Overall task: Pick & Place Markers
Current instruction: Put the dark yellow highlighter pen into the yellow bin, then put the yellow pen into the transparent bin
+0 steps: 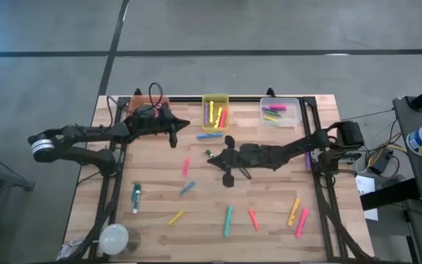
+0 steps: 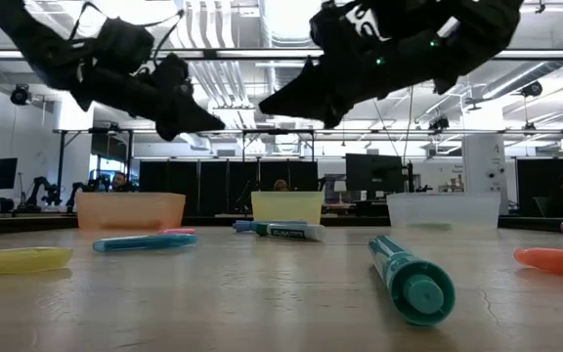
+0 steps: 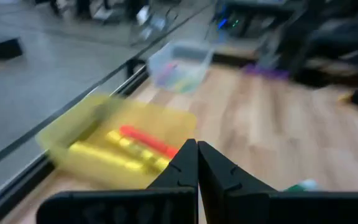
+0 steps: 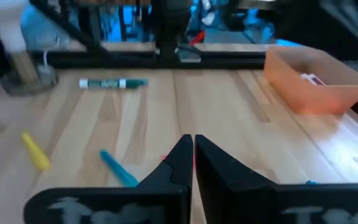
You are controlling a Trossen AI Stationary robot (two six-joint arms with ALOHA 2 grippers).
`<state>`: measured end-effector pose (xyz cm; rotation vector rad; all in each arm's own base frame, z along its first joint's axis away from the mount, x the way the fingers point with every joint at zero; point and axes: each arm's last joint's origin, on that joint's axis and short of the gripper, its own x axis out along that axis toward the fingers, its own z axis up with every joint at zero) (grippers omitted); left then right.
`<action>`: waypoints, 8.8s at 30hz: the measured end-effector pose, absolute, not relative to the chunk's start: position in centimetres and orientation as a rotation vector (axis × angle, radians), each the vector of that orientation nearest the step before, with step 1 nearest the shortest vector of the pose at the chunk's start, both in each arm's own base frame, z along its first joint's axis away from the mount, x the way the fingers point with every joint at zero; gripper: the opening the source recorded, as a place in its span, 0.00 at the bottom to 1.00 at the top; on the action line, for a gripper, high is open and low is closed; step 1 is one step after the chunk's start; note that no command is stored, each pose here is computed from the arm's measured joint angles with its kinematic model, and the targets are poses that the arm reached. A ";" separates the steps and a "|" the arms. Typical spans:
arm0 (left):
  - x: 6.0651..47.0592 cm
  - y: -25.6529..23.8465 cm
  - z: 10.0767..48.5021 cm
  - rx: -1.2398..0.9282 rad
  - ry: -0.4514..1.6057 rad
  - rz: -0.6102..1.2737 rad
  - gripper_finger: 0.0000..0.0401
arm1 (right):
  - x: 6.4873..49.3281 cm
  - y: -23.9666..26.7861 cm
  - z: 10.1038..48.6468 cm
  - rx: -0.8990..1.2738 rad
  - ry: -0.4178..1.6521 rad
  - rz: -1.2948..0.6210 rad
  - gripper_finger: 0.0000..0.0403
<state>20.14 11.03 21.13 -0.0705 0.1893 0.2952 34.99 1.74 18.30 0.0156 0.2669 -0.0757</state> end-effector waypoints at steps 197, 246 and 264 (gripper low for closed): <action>23.9 2.7 15.5 -0.028 0.771 0.098 0.29 | 29.8 -1.7 17.5 0.173 0.241 -0.297 0.02; 22.0 -15.3 19.1 -0.328 1.069 0.065 0.29 | 30.2 0.6 18.0 0.135 0.233 -0.212 0.02; 25.9 -18.8 17.5 -0.203 1.340 0.030 0.29 | 30.2 1.0 18.0 0.138 0.232 -0.201 0.02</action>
